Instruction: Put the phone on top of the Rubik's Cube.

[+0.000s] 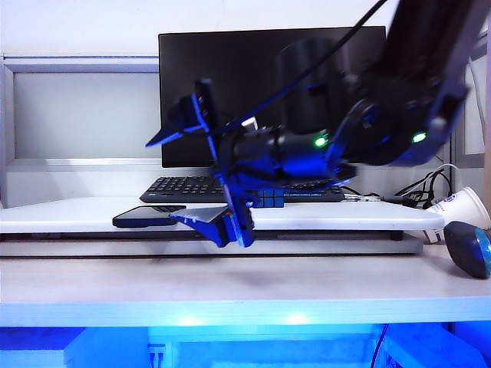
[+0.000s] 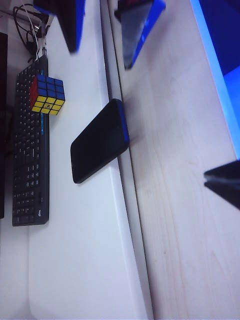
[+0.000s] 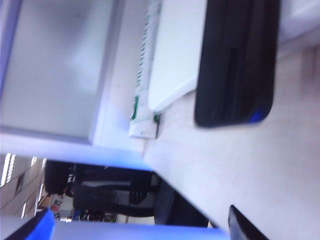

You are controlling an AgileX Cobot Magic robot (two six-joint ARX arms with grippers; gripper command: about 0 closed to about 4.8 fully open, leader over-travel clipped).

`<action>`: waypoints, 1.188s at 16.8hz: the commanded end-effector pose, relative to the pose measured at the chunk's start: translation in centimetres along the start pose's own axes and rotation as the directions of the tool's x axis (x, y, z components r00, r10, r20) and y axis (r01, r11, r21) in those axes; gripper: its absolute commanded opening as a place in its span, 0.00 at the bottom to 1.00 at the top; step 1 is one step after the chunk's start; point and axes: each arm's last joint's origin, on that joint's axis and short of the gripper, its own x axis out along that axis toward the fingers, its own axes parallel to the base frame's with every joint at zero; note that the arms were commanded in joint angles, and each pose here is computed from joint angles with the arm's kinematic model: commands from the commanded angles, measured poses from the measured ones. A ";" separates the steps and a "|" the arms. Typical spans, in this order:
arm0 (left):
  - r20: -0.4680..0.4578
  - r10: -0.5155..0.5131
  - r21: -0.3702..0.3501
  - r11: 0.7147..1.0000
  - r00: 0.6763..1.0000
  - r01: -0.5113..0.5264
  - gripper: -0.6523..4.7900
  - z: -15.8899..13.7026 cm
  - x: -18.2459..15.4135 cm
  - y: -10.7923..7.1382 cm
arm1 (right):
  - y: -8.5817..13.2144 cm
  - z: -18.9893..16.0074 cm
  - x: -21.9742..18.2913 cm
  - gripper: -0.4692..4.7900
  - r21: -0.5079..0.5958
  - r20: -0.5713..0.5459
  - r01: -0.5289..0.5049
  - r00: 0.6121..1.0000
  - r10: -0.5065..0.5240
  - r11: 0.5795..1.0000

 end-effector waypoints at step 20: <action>0.012 -0.001 0.002 1.000 1.000 0.001 0.12 0.1 0.0 0.0 | -2.3 2.4 4.8 0.77 -0.026 0.120 0.147 0.982 -0.143 0.989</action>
